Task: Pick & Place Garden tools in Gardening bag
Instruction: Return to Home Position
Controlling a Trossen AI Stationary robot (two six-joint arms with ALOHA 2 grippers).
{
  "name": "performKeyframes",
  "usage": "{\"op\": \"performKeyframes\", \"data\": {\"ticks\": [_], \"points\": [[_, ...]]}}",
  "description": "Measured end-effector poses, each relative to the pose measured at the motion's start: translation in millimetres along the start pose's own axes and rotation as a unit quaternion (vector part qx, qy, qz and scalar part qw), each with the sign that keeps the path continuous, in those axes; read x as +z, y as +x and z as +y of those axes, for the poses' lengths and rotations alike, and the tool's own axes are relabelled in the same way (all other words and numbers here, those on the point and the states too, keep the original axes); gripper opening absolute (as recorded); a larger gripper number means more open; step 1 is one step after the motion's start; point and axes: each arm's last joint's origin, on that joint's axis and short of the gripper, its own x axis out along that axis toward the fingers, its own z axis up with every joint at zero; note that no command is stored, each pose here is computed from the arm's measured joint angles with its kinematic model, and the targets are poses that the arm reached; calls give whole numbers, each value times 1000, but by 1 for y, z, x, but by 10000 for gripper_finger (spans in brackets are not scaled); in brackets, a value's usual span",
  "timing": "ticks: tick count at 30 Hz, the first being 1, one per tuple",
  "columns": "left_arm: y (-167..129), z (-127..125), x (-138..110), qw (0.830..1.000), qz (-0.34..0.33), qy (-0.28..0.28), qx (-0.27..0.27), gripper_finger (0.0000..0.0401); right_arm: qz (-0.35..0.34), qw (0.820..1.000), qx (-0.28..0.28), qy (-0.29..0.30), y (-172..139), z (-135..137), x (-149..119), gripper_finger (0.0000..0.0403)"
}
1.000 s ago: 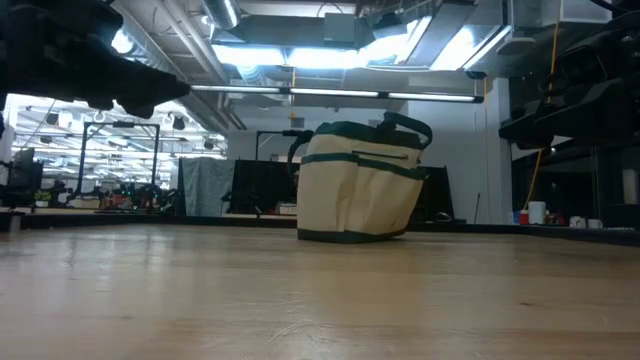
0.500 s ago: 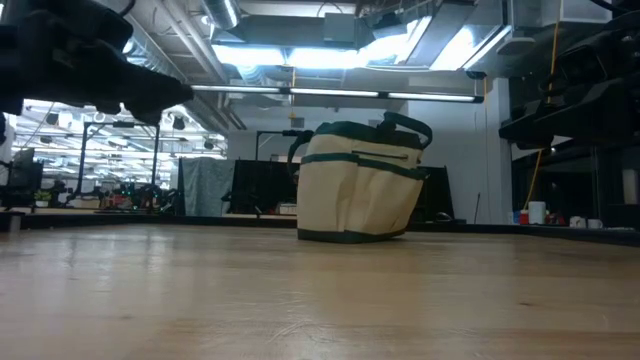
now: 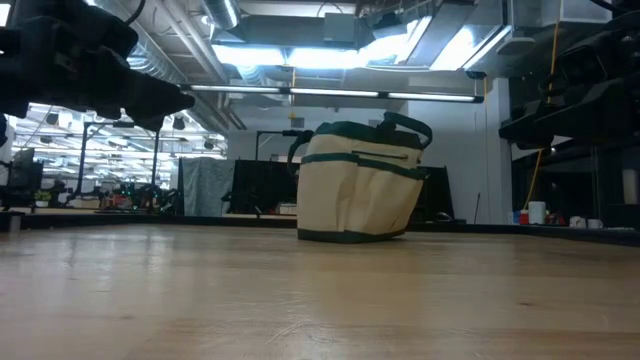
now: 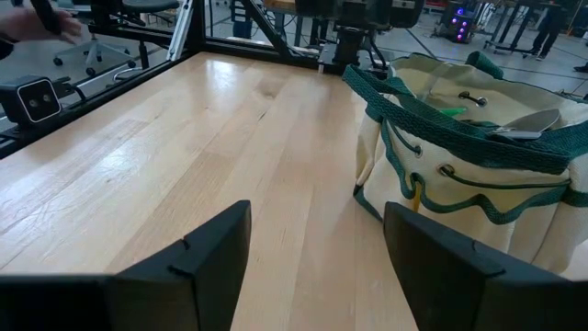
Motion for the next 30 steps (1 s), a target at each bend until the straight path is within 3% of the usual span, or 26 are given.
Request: {"op": "performKeyframes", "data": {"ticks": [6,12,15,30], "points": [[0,0,1,1000,-7,14,4,157,0,1000,0,0,0,0,0,250],[0,0,3,990,-15,138,6,153,0,1000,0,0,0,0,0,250],[0,0,3,985,-14,174,7,153,0,1000,0,0,0,0,0,250],[0,0,3,984,-14,178,6,154,0,1000,0,0,0,0,0,250]]}}
